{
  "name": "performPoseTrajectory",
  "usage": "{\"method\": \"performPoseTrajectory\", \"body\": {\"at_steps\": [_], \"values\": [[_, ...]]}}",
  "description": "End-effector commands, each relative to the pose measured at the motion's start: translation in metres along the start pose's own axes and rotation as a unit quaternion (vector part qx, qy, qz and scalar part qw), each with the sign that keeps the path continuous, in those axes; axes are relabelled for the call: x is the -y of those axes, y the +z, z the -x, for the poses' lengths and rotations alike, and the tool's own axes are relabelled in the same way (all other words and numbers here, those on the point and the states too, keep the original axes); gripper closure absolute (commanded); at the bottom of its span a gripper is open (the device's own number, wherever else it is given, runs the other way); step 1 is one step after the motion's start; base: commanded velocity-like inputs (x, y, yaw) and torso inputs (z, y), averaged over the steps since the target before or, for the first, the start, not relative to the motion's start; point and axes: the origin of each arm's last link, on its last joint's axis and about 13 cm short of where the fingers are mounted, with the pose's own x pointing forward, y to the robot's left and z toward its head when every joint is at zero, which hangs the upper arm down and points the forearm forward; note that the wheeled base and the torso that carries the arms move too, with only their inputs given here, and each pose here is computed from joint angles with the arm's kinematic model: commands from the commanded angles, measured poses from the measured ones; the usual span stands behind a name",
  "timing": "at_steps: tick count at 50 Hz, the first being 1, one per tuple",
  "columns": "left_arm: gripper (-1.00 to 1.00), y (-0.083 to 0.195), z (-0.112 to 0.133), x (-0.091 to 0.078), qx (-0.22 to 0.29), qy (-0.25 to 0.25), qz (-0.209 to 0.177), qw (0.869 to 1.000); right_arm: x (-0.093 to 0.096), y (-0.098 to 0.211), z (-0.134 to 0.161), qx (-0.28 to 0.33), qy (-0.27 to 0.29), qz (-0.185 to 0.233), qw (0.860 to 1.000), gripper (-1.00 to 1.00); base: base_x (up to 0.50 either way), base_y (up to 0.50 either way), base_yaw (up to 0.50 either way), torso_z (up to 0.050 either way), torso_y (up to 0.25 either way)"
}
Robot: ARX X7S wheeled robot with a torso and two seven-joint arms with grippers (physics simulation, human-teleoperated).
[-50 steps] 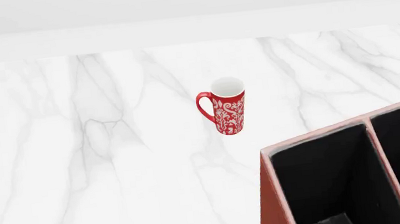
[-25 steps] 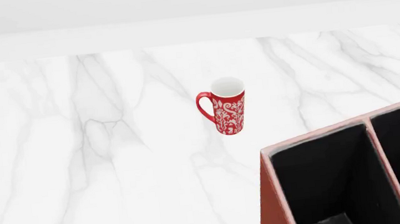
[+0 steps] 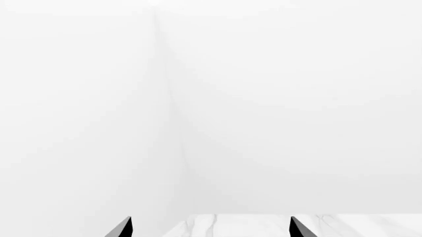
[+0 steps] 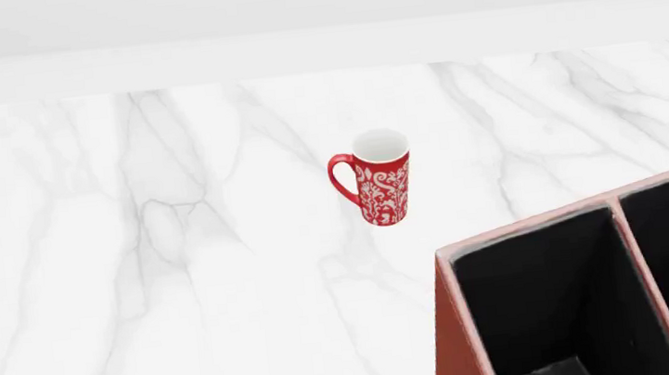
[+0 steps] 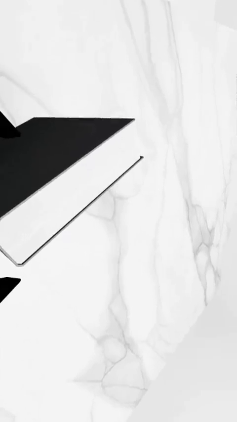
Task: Pick up the book and place it in the left compartment of the caddy.
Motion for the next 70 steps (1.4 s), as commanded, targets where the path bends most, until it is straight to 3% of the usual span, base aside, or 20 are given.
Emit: {"method": "performPoseTrajectory", "body": {"at_steps": [1, 21, 22, 44, 48, 52, 56, 70], "values": [[-1.0, 0.0, 0.0, -0.001, 0.0, -0.011, 0.001, 1.0, 0.005, 0.003, -0.006, 0.009, 0.007, 0.004, 1.0, -1.0, 0.0, 0.0, 0.0, 0.0, 0.0], [-1.0, -0.001, -0.001, 0.001, -0.002, -0.013, 0.0, 1.0, 0.001, 0.007, -0.01, 0.022, 0.031, -0.004, 0.999, -1.0, 0.0, 0.0, 0.0, 0.0, 0.0], [-1.0, -0.001, -0.001, 0.001, -0.002, -0.013, 0.0, 1.0, 0.001, 0.007, -0.009, 0.024, 0.028, -0.006, 0.999, 1.0, 0.0, 0.0, 0.0, 0.0, 0.0], [-1.0, -0.001, -0.001, 0.0, -0.001, -0.013, 0.001, 1.0, -0.001, 0.014, -0.003, 0.046, 0.021, -0.016, 0.999, 1.0, 0.0, 0.0, 0.0, 0.0, 0.0], [-1.0, -0.001, -0.001, 0.0, -0.002, -0.013, 0.0, 1.0, -0.007, 0.024, 0.001, 0.07, 0.023, -0.028, 0.997, 1.0, 0.0, 0.0, 0.0, 0.0, 0.0], [-1.0, -0.001, -0.001, 0.0, -0.002, -0.013, 0.001, 1.0, -0.014, 0.034, 0.005, 0.101, 0.026, -0.067, 0.992, 1.0, 0.0, 0.0, 0.0, 0.0, 0.0], [-1.0, -0.001, -0.001, 0.0, -0.002, -0.013, 0.001, 1.0, -0.021, 0.038, 0.007, 0.109, 0.029, -0.069, 0.991, 1.0, 0.0, 0.0, 0.0, 0.0, 0.0], [-1.0, -0.002, -0.001, 0.0, -0.002, -0.013, 0.002, 1.0, -0.017, 0.05, 0.011, 0.145, 0.017, -0.106, 0.984, 1.0, 0.0, 0.0, 0.0, 0.0, 0.0]]}}
